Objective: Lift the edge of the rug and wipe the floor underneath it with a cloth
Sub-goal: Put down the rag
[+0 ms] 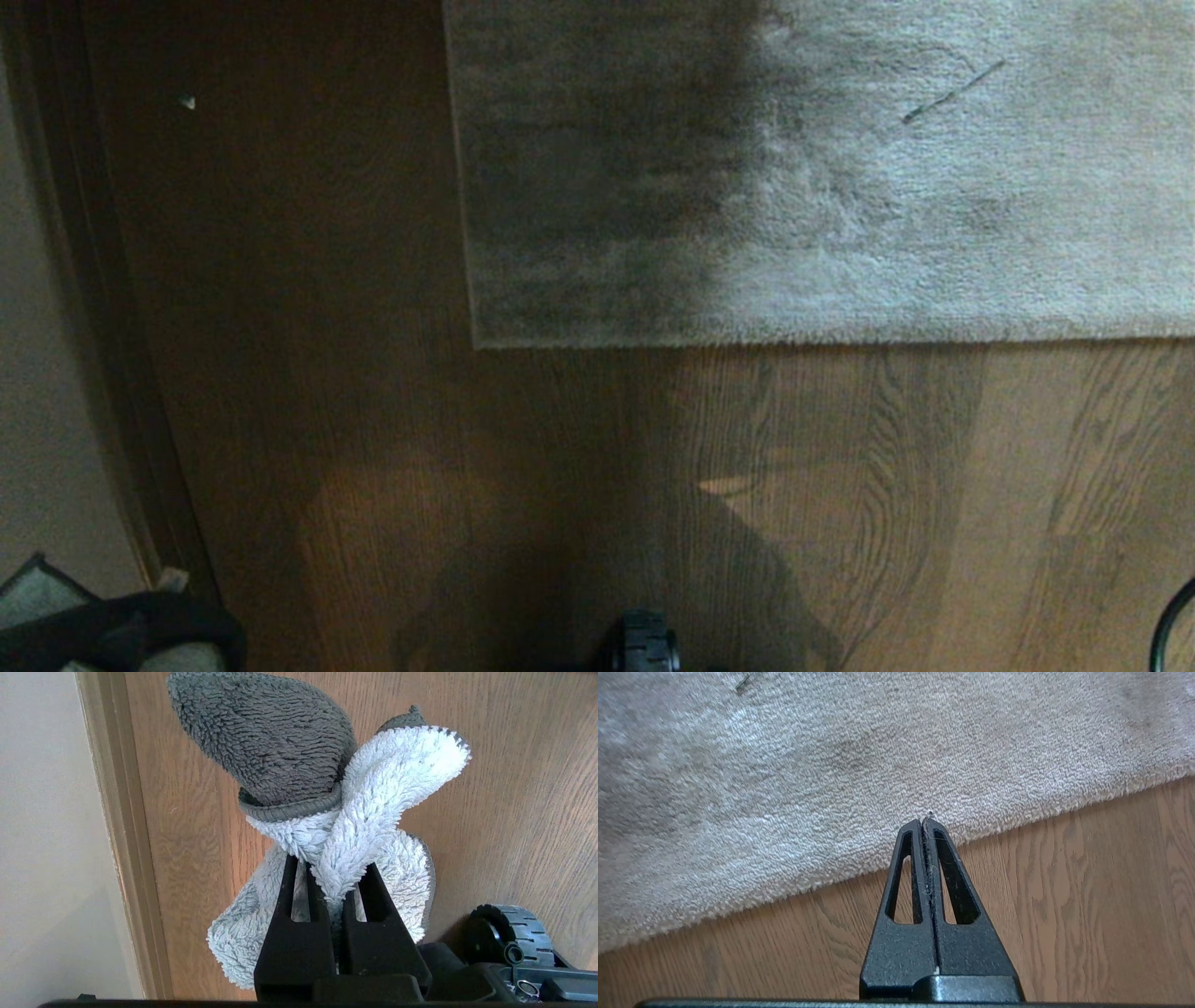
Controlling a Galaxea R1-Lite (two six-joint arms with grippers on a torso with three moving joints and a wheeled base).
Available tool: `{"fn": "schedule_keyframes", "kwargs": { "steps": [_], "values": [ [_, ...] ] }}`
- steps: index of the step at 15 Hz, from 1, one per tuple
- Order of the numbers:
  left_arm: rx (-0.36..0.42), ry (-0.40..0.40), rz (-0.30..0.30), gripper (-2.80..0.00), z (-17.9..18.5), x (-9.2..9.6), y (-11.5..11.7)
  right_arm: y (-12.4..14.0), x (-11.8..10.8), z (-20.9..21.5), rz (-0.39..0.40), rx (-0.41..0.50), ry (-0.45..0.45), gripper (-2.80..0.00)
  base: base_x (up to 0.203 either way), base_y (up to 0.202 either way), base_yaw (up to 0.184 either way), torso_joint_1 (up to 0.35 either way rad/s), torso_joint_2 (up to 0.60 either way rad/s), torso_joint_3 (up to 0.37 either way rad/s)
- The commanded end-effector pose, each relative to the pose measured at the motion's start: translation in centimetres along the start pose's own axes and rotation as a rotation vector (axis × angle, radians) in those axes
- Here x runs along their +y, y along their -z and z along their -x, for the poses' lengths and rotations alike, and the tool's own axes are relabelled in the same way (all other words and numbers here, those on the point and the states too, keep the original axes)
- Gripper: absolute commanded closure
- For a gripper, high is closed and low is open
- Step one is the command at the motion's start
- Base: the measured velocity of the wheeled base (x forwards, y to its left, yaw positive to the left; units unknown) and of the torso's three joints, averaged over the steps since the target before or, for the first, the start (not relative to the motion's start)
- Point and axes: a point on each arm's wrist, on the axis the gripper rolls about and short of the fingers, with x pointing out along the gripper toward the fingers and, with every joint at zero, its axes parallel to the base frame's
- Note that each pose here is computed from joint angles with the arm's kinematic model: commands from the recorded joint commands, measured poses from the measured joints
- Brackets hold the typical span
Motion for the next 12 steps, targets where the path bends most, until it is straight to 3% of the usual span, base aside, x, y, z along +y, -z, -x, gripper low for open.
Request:
{"fn": "schedule_keyframes", "kwargs": {
  "steps": [1,6,12],
  "values": [
    [-0.001,-0.001,0.001,0.00,0.0,0.0,0.0,-0.6,-0.2,0.6,-0.013,-0.029,-0.002,0.00,0.000,0.000,0.000,0.000,0.00,0.000],
    [-0.001,-0.001,0.001,0.00,0.0,0.0,0.0,-1.5,-1.4,3.9,-0.012,-0.009,-0.022,0.00,0.000,0.000,0.000,0.000,0.00,0.000],
    [-0.001,-0.001,0.001,0.00,0.0,0.0,0.0,-1.2,-4.1,11.0,0.004,-0.019,-0.185,0.00,0.000,0.000,0.000,0.000,0.00,0.000]
  ]
}}
